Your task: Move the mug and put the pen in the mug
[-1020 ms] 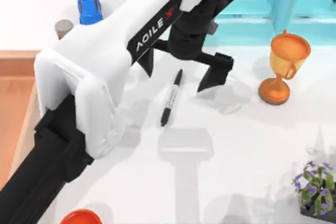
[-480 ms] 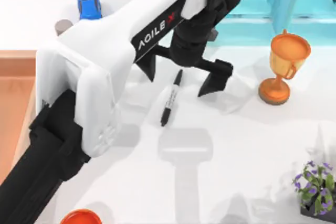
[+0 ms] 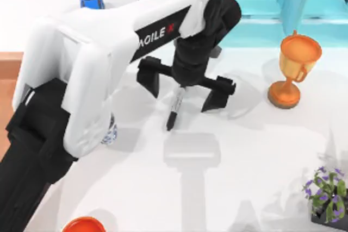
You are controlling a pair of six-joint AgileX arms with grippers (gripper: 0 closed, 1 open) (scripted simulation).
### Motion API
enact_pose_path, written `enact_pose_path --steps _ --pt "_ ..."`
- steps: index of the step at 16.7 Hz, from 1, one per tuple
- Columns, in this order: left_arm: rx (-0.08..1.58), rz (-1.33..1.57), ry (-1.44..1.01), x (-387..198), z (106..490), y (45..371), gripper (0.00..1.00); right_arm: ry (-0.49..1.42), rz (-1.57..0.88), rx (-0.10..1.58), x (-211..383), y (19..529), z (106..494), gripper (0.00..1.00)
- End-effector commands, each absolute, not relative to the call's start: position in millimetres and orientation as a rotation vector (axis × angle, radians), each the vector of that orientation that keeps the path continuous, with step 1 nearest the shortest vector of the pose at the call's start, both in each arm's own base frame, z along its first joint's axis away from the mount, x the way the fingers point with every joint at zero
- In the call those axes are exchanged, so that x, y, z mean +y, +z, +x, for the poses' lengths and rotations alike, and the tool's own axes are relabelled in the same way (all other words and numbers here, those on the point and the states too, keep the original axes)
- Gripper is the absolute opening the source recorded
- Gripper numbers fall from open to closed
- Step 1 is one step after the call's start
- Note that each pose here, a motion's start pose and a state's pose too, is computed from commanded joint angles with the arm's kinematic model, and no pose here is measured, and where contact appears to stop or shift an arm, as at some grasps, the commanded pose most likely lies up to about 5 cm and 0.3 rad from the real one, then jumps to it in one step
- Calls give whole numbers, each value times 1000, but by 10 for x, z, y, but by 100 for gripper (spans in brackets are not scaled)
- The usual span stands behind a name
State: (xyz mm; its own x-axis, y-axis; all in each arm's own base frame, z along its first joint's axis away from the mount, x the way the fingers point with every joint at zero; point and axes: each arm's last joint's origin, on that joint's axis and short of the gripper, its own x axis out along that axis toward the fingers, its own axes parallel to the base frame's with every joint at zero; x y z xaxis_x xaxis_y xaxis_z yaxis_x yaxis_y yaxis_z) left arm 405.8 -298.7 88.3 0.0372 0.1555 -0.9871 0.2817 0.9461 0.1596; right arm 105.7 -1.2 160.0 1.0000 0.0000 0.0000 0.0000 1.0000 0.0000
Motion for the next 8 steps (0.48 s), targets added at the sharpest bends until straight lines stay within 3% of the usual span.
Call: enact_pose_path --steps 6,8 --pt "1539 350 -101 -2976 4054 838 100 0 0 0 -12 1600 1057 100" --pt "1539 350 -101 -2976 4054 838 85 0 0 0 -12 1600 1057 100"
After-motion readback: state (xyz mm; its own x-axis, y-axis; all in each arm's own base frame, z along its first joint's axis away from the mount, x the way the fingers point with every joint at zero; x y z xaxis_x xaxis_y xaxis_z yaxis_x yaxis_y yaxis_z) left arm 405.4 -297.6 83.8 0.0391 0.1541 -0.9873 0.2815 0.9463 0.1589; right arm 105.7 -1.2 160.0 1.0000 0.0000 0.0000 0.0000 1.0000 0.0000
